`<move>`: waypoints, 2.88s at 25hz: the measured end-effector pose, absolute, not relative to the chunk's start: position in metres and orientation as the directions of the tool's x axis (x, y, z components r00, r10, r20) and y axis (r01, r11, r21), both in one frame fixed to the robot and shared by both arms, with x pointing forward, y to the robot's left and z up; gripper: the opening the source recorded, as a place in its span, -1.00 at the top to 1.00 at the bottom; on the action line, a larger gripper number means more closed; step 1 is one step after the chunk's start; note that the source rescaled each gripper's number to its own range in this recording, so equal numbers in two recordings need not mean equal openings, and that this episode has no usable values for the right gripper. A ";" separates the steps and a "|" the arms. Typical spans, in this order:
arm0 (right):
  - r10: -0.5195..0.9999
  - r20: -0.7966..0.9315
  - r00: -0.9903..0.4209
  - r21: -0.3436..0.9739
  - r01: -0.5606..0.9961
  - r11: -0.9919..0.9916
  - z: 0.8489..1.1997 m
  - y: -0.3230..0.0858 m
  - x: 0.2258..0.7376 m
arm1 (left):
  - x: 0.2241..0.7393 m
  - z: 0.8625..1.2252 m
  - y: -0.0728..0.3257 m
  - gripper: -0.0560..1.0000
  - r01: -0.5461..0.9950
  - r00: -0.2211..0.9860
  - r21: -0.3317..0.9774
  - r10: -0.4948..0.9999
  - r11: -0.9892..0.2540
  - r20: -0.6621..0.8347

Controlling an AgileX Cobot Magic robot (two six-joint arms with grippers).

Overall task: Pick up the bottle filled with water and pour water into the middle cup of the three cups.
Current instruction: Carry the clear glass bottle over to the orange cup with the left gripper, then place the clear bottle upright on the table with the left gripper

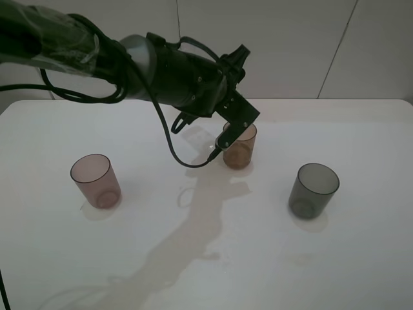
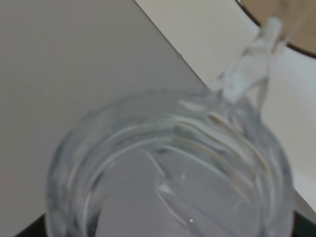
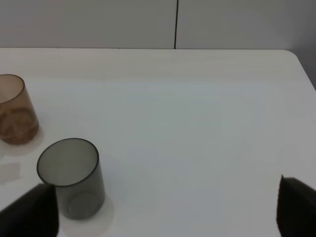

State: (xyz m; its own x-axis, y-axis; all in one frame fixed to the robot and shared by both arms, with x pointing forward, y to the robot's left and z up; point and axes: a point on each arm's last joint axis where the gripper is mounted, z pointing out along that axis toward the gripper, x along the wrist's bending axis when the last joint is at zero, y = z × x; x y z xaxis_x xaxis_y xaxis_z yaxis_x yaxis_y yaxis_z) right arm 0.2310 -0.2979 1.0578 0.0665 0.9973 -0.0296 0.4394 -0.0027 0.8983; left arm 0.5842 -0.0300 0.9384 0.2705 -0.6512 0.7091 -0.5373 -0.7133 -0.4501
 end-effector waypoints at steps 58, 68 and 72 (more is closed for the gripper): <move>0.997 -0.030 0.067 0.898 0.439 -0.003 1.058 -0.298 0.231 | 0.582 0.944 -0.031 0.87 -0.499 0.368 -0.297 -0.510 -0.814 0.778; 0.997 -0.030 0.067 0.898 0.439 -0.003 1.058 -0.298 0.231 | 0.595 0.976 0.001 0.87 0.080 0.644 0.471 0.406 -0.879 0.648; 0.997 -0.030 0.067 0.898 0.439 -0.003 1.058 -0.298 0.231 | 0.612 0.977 0.028 0.87 0.349 0.572 0.639 0.696 -0.685 0.434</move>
